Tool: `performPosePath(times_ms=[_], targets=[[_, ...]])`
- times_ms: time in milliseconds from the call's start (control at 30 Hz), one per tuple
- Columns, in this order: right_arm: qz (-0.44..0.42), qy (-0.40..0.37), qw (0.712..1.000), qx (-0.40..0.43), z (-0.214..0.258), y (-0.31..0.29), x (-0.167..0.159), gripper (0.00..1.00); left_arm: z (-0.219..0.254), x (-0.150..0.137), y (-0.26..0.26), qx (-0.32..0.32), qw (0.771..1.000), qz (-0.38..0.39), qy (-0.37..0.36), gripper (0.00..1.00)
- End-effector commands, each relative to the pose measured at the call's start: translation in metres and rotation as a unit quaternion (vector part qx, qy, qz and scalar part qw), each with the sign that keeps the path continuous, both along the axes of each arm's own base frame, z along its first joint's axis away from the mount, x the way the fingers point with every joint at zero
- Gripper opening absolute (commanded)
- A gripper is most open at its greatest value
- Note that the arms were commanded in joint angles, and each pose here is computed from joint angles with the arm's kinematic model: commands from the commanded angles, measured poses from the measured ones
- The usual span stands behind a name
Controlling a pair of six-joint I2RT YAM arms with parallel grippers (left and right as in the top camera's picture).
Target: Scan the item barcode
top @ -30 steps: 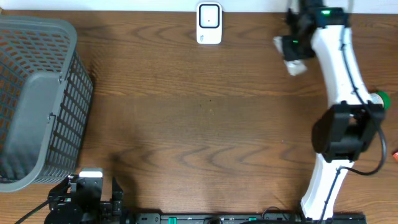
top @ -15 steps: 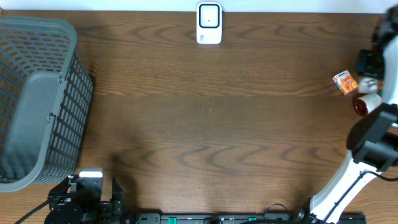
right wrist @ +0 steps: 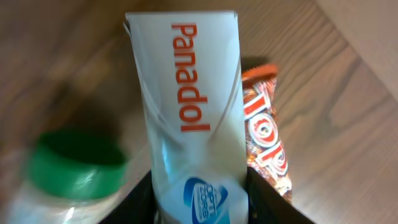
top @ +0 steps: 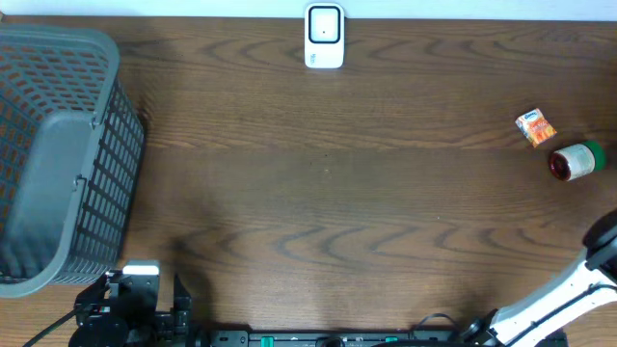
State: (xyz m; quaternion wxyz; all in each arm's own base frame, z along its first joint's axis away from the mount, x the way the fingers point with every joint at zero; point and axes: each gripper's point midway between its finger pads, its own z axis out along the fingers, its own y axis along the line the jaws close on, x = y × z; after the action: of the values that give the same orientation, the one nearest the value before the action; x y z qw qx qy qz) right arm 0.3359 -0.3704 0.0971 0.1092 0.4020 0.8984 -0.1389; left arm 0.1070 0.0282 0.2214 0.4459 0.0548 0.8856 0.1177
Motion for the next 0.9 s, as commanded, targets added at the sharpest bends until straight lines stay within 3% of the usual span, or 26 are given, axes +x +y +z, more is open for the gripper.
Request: performPosePath(times_ms=[0, 33, 100, 133, 200, 267, 433, 500, 667, 867], targets=[[-0.041, -0.003, 0.998, 0.053, -0.044, -0.006, -0.036, 0.32, 0.002, 0.0, -0.001, -0.003, 1.0, -0.004, -0.004, 0.99], [-0.047, -0.012, 0.997, 0.066, -0.052, -0.006, -0.041, 0.38, 0.002, 0.0, -0.001, -0.003, 1.0, -0.004, -0.004, 0.99], [-0.052, -0.029, 0.995, 0.082, -0.058, -0.007, -0.045, 0.64, 0.002, 0.0, -0.002, -0.003, 1.0, -0.004, -0.004, 0.99], [-0.051, -0.047, 0.994, 0.087, -0.053, -0.009, -0.041, 0.98, 0.002, 0.0, -0.001, -0.003, 1.0, -0.004, -0.004, 0.99], [-0.049, -0.083, 0.991, 0.095, -0.038, -0.008, -0.03, 0.99, 0.002, 0.0, -0.001, -0.003, 1.0, -0.004, -0.004, 0.99], [-0.038, -0.17, 0.979, 0.105, 0.009, -0.004, -0.003, 0.99, 0.002, 0.0, -0.002, -0.003, 1.0, -0.004, -0.004, 0.99], [-0.01, -0.31, 0.948, 0.066, 0.125, 0.007, 0.026, 0.99, 0.002, 0.0, -0.002, -0.003, 1.0, -0.004, -0.004, 0.99], [-0.009, -0.41, 0.911, 0.046, 0.211, 0.029, 0.03, 0.99, 0.002, 0.0, -0.002, -0.003, 1.0, -0.004, -0.004, 0.99], [0.023, -0.558, 0.827, 0.061, 0.35, 0.112, 0.008, 0.99, 0.002, 0.0, -0.001, -0.003, 1.0, -0.004, -0.004, 0.99], [0.242, -0.651, 0.717, 0.067, 0.47, 0.268, -0.028, 0.99, 0.002, 0.0, -0.001, -0.003, 1.0, -0.004, -0.004, 0.99]])
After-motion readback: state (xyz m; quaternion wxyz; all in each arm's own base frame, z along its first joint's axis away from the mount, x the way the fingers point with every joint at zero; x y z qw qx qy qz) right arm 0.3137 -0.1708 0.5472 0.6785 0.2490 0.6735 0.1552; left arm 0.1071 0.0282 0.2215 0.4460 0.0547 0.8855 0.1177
